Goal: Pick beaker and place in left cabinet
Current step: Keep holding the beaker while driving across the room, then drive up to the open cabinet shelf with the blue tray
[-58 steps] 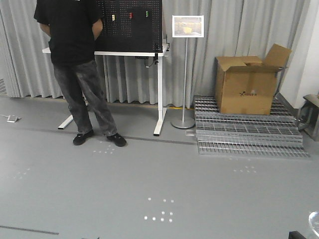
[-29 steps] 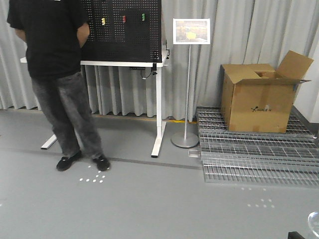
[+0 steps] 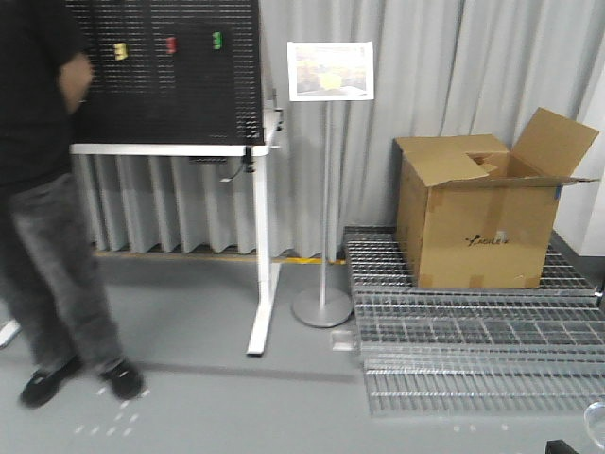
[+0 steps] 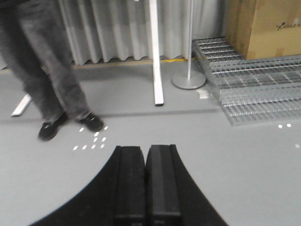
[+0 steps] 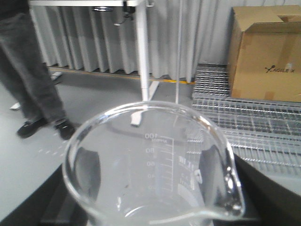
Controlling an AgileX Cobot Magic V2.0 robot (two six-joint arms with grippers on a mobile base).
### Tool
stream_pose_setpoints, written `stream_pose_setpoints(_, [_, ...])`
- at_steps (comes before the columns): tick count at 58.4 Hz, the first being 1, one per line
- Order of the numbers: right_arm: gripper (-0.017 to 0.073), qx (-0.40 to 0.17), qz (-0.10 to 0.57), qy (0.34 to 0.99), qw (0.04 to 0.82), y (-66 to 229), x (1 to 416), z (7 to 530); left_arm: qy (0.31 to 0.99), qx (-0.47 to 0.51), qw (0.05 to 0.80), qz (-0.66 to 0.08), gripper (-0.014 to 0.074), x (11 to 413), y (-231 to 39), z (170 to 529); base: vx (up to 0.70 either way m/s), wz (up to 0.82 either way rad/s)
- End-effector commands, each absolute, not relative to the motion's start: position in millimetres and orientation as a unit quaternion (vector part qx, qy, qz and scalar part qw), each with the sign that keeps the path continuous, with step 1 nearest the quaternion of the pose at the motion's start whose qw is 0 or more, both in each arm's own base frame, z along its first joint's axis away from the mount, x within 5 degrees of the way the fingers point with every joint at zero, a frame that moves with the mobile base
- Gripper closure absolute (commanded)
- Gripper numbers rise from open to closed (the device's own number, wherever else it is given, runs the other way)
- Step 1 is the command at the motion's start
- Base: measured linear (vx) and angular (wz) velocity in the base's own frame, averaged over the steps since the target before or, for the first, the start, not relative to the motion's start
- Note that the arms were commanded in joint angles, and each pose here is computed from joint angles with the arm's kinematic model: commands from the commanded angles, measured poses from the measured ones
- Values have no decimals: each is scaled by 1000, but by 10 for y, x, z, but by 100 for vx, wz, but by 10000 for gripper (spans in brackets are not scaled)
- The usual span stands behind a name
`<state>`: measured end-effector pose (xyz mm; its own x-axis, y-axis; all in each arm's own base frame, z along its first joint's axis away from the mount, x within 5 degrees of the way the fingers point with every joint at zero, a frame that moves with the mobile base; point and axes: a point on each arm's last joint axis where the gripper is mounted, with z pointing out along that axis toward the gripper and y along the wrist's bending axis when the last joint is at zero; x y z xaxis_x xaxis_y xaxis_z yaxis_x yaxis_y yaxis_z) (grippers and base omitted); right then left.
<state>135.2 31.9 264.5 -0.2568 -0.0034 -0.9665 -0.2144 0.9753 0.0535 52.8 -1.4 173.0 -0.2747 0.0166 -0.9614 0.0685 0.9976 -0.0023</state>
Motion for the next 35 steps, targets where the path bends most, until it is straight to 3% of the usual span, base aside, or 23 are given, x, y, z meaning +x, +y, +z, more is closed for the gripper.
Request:
stream_pose_setpoints(1, [563,-80,95,772,624,341,1365,2770,768,27,639,-30,590,534,-25,1841,70,-25])
stream_pose_setpoints(19, [563,-80,95,772,624,341,1365,2770,768,27,639,-30,590,534,-25,1841,65,-37])
stream_pose_setpoints(35, [563,-80,95,772,624,341,1365,2770,768,27,639,-30,590,534,-25,1841,58,-65])
